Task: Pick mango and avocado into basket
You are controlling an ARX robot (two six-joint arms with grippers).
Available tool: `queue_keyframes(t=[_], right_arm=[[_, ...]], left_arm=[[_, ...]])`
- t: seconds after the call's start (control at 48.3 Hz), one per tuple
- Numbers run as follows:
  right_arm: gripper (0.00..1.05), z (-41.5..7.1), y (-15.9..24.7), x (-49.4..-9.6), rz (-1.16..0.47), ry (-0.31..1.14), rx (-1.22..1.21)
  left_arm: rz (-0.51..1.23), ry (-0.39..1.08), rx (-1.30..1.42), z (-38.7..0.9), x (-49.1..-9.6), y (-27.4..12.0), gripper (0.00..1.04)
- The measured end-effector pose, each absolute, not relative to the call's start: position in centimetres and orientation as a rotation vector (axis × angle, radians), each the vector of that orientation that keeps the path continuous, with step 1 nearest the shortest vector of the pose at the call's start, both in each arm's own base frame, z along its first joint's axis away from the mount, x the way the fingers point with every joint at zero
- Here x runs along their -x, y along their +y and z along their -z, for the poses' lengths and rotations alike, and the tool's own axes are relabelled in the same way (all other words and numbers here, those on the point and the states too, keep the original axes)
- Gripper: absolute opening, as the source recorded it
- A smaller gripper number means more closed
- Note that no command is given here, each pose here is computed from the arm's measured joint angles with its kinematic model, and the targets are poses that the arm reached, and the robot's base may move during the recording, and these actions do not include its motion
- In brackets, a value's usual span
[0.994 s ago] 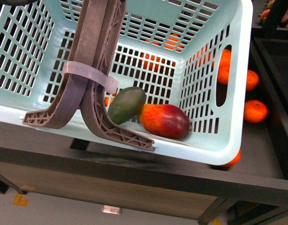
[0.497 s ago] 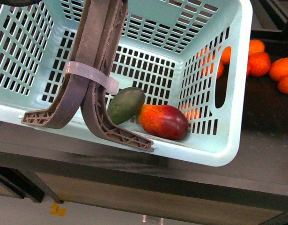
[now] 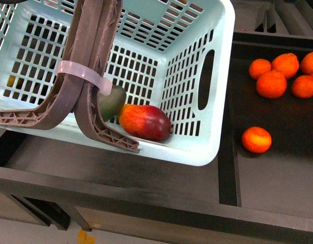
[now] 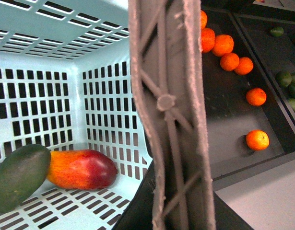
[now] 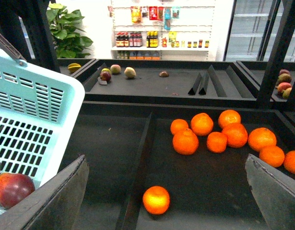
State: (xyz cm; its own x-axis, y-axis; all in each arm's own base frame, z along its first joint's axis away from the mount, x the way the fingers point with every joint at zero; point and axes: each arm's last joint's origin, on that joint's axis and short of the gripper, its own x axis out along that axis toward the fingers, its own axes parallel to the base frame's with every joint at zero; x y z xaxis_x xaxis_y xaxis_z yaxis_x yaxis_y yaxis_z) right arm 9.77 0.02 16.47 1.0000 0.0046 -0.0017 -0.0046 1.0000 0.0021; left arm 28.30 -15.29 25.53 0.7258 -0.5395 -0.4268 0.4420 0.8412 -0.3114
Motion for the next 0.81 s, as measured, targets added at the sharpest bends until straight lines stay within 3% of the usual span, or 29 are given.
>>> queue_keyframes(t=[0.414, 0.559, 0.642, 0.807], right_arm=[[0.97, -16.5, 0.0, -9.8, -0.002, 0.002, -0.002], [0.97, -16.5, 0.0, -9.8, -0.002, 0.002, -0.002], [0.97, -16.5, 0.0, -9.8, -0.003, 0.002, -0.002], [0.97, -16.5, 0.0, -9.8, -0.002, 0.002, -0.002]], left_arm=[[0.604, 0.546, 0.212, -25.5, -28.0, -15.9, 0.06], [0.828, 0.487, 0.132, -24.9, -29.8, -16.1, 0.06], [0.737, 0.420, 0.137, -24.4, -34.2, -16.7, 0.06], [0.443, 0.462, 0.439, -23.9, -41.4, -17.1, 0.06]])
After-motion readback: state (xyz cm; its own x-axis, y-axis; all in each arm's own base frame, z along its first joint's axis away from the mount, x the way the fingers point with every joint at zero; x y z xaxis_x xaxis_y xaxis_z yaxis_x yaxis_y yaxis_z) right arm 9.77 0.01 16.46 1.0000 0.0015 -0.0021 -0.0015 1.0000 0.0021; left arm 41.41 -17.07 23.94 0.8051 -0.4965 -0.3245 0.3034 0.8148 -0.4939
